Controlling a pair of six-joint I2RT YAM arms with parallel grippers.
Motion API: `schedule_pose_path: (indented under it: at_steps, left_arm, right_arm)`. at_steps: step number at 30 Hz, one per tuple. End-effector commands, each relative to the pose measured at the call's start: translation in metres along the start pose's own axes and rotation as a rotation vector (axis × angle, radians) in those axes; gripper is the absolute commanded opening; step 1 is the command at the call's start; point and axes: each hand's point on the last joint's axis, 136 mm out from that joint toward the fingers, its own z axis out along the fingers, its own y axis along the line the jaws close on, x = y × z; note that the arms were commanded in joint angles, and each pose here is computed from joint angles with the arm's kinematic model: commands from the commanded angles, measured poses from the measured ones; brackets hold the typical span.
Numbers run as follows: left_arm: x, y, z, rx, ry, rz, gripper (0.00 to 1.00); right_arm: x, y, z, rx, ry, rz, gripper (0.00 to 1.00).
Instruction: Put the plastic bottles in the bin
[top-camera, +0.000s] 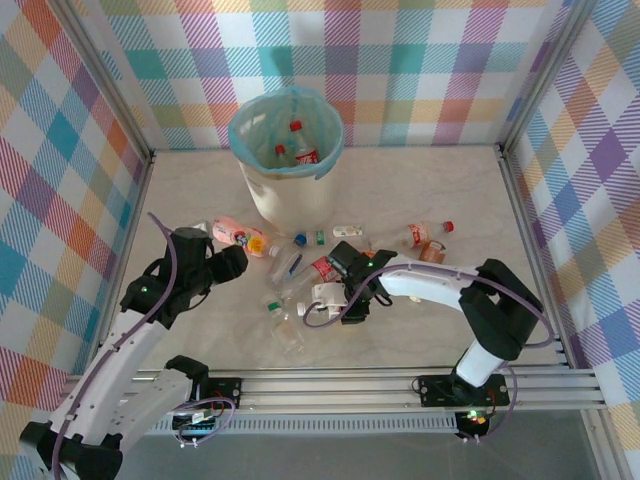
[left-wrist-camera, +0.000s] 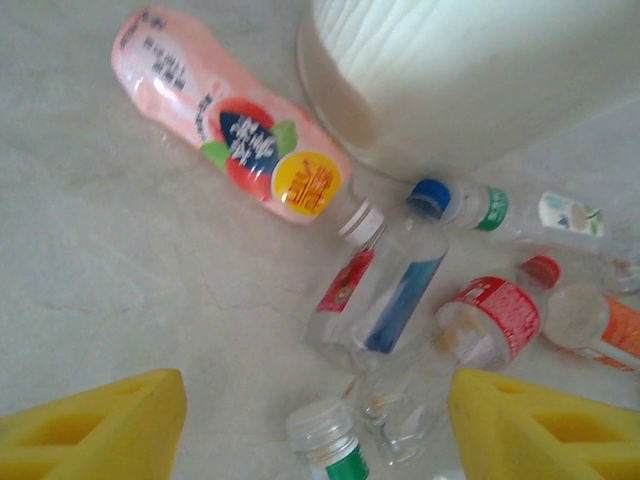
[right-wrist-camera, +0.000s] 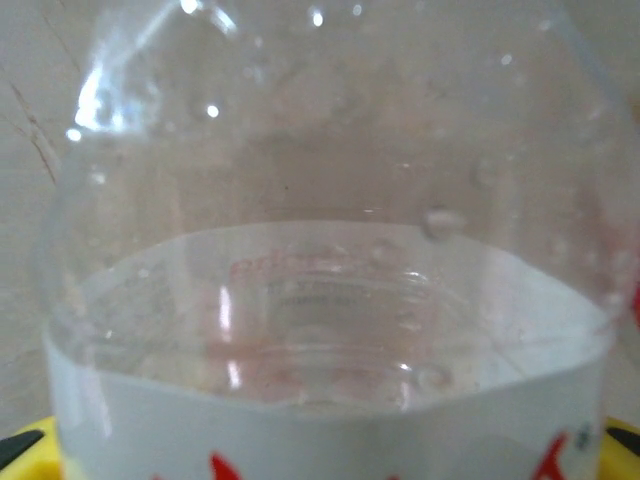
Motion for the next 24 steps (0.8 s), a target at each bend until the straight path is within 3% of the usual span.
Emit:
schedule_pose_path:
  at_steps: [1, 7, 8, 13, 18, 24]
  left_arm:
    - [-0.027, -0.017, -0.016, 0.052, -0.093, 0.071, 0.70]
    - [-0.052, -0.061, -0.040, 0.279, -0.223, 0.165, 0.73]
    - [-0.055, -0.071, -0.045, 0.331, -0.243, 0.186, 0.77]
    - [-0.057, -0.117, -0.072, 0.590, -0.296, 0.327, 0.79]
    - [-0.056, -0.153, -0.113, 0.834, -0.347, 0.440, 0.90]
    - [-0.054, -0.177, -0.138, 0.970, -0.341, 0.500, 0.91]
  right_arm:
    - [-0.019, -0.005, -0.031, 0.026, -0.093, 0.090, 0.55]
    - [-0.040, -0.006, -0.078, -0.005, -0.267, 0.233, 0.54]
    - [-0.044, -0.006, -0.088, -0.016, -0.313, 0.252, 0.54]
    - [-0.074, -0.014, -0.136, -0.065, -0.556, 0.305, 0.54]
    - [-0.101, -0.023, -0.174, -0.125, -0.728, 0.337, 0.52]
    - [-0.130, -0.026, -0.216, -0.149, -0.910, 0.282, 0.52]
